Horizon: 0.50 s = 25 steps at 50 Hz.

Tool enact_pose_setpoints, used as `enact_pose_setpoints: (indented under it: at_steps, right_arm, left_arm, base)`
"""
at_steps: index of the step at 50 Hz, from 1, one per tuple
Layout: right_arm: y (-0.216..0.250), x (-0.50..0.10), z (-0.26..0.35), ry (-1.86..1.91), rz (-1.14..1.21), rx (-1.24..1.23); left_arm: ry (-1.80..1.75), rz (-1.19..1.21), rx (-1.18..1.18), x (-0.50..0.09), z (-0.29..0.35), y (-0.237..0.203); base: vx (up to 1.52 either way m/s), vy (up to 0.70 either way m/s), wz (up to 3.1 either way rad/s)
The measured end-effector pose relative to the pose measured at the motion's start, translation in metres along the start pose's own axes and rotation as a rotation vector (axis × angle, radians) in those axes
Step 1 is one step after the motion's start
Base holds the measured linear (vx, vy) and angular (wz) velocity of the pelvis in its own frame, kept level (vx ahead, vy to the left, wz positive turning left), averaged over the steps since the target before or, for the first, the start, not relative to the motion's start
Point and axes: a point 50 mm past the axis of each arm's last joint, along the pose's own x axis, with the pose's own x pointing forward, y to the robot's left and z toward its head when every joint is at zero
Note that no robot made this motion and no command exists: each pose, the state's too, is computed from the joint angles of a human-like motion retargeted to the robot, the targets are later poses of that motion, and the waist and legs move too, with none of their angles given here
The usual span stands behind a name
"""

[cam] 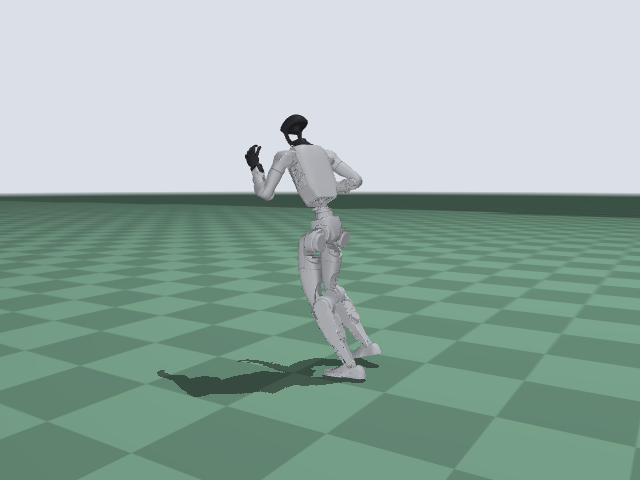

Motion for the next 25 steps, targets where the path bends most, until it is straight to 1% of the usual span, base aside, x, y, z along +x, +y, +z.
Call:
enact_pose_setpoints:
  at_steps: [1, 4, 7, 8, 9, 10, 11, 12, 13, 14, 15, 16, 17, 19, 20, 23, 25]
  right_arm:
    - [-0.002, -0.002, 0.003, 0.032, 0.029, -0.049]
    - [-0.011, 0.001, 0.014, 0.105, 0.193, -0.381]
    - [-0.013, 0.017, 0.021, 0.077, 0.351, -0.738]
    - [-0.013, 0.024, 0.02, 0.038, 0.362, -0.799]
    - [-0.013, 0.031, 0.018, -0.004, 0.365, -0.839]
    - [-0.011, 0.039, 0.017, -0.033, 0.4, -0.872]
    - [-0.01, 0.048, 0.016, -0.066, 0.433, -0.907]
    - [-0.008, 0.059, 0.017, -0.109, 0.459, -0.942]
    - [-0.003, 0.07, 0.014, -0.182, 0.425, -0.936]
    - [0.006, 0.081, 0.01, -0.271, 0.368, -0.903]
    - [0.018, 0.096, 0.008, -0.386, 0.258, -0.832]
    - [0.031, 0.11, 0.011, -0.484, 0.171, -0.769]
    - [0.038, 0.121, 0.019, -0.558, 0.109, -0.743]
    - [0.048, 0.142, 0.034, -0.64, 0.044, -0.739]
    - [0.052, 0.152, 0.038, -0.656, 0.024, -0.755]
    - [0.058, 0.188, 0.045, -0.661, -0.052, -0.833]
    - [0.056, 0.219, 0.048, -0.628, -0.124, -0.926]
  left_arm:
    - [-0.04, 0.005, 0.095, 0.011, 0.001, 0.006]
    - [-0.093, -0.096, 0.677, 0.051, -0.015, 0.033]
    - [0.019, -0.321, 1.231, 0.113, -0.066, 0.052]
    - [0.084, -0.475, 1.396, 0.129, -0.09, 0.049]
    - [0.146, -0.634, 1.607, 0.146, -0.105, 0.054]
    - [0.27, -0.896, 1.756, 0.134, -0.127, 0.06]
    - [0.397, -1.105, 1.873, 0.122, -0.141, 0.072]
    - [0.496, -1.239, 1.9, 0.106, -0.15, 0.085]
    - [0.495, -1.233, 1.923, 0.107, -0.15, 0.086]
    - [0.44, -1.157, 1.942, 0.116, -0.146, 0.081]
    - [0.295, -0.991, 1.871, 0.133, -0.132, 0.066]
    - [0.181, -0.856, 1.731, 0.138, -0.121, 0.048]
    - [0.11, -0.758, 1.479, 0.129, -0.113, 0.027]
    - [0.072, -0.699, 1.004, 0.082, -0.1, -0.008]
    - [0.1, -0.728, 0.82, 0.048, -0.096, -0.019]
    - [0.312, -0.749, 0.318, -0.046, -0.079, -0.025]
    - [0.523, -0.673, -0.009, -0.102, -0.07, -0.02]
  base:
    - [1.19, -0.11, 0.83]
    - [1.26, -0.19, 0.96]
    - [1.27, -0.26, 0.59]
    - [1.2, -0.26, -0.06]
    - [1.17, -0.25, -0.42]
    - [1.15, -0.23, -0.64]
    - [1.14, -0.2, -0.84]
    - [1.13, -0.18, -0.9]
    - [1.13, -0.17, -0.93]
    - [1.12, -0.18, -0.86]
    - [1.13, -0.18, -0.78]
    - [1.15, -0.17, -0.65]
    - [1.17, -0.15, -0.56]
    - [1.22, -0.12, -0.47]
    - [1.26, -0.09, -0.46]
    - [1.31, -0.04, -0.59]
    - [1.37, 0.05, -0.89]
